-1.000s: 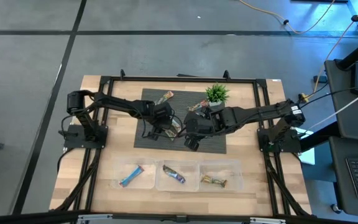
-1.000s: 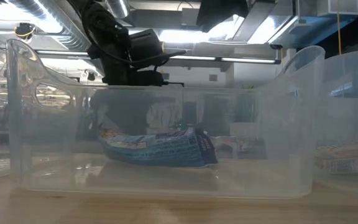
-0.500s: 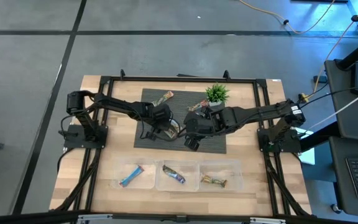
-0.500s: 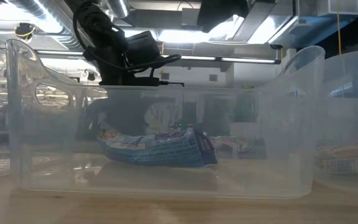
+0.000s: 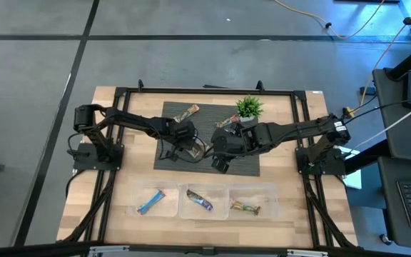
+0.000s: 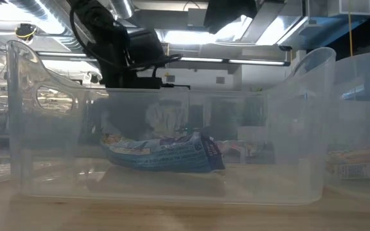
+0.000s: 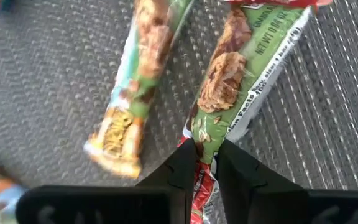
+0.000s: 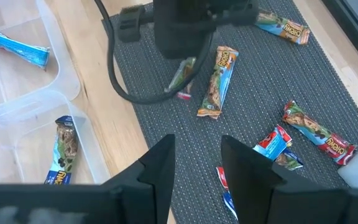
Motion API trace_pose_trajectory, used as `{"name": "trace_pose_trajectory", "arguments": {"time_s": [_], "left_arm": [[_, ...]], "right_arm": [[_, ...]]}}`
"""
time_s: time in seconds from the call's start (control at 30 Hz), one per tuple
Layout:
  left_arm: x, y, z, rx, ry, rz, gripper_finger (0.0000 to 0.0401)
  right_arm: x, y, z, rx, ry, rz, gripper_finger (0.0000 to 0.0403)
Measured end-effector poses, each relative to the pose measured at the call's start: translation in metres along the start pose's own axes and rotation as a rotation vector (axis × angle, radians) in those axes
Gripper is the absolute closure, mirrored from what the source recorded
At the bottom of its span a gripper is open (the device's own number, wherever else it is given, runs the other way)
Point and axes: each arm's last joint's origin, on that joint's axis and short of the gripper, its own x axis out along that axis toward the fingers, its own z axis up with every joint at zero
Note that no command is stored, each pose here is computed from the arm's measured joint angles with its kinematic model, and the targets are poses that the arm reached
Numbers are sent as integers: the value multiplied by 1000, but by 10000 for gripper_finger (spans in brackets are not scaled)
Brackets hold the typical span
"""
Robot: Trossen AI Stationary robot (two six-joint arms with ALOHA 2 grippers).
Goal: Pick and place Granola Bars by type
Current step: Put the red granola bar into the left transparent bin
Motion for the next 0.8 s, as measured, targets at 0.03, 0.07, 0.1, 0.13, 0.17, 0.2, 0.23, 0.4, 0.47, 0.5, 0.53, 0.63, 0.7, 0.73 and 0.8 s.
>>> {"name": "trace_pose_trajectory", "arguments": {"time_s": [0.03, 0.07, 0.1, 0.13, 0.17, 0.2, 0.23, 0.4, 0.47, 0.5, 0.53, 0.63, 0.7, 0.73, 0.8], "left_arm": [[-4, 2, 2, -1, -1, 6, 355], [-8, 3, 3, -3, 2, 9, 354], [-14, 4, 4, -9, 10, 11, 353], [-20, 5, 4, -23, 24, 10, 353], [-25, 7, 5, -39, 32, 9, 353], [-32, 8, 7, -63, 31, 11, 353], [-39, 9, 7, -91, 39, 6, 354], [-78, 7, 9, -252, 70, -12, 355], [-95, 3, 11, -325, 74, -19, 355], [-104, 0, 11, -366, 79, -24, 354], [-113, -4, 11, -412, 88, -31, 354], [-136, -18, 13, -567, 55, -78, 354], [-148, -30, 15, -660, 17, -149, 354], [-153, -36, 18, -699, -4, -183, 354], [-163, -52, 21, -747, -23, -251, 354]], "right_arm": [[0, 0, 0, -1, 0, 0, 270], [0, 0, 0, -1, 2, -1, 270], [0, 0, 0, -3, 4, -3, 270], [0, 0, -1, -3, 6, -4, 270], [0, 0, -1, -3, 7, -4, 270], [0, 0, -1, -2, 8, -5, 270], [0, -1, -1, -2, 8, -5, 270], [0, -1, -2, 26, 16, -10, 270], [0, -2, -1, 57, 19, -15, 270], [0, -2, -1, 75, 20, -16, 270], [1, -3, -1, 96, 19, -17, 270], [1, -3, -1, 155, 19, -18, 270], [1, -4, -2, 156, 26, -24, 270], [0, -4, -3, 151, 32, -28, 270], [0, -3, -3, 147, 34, -27, 270]]}}
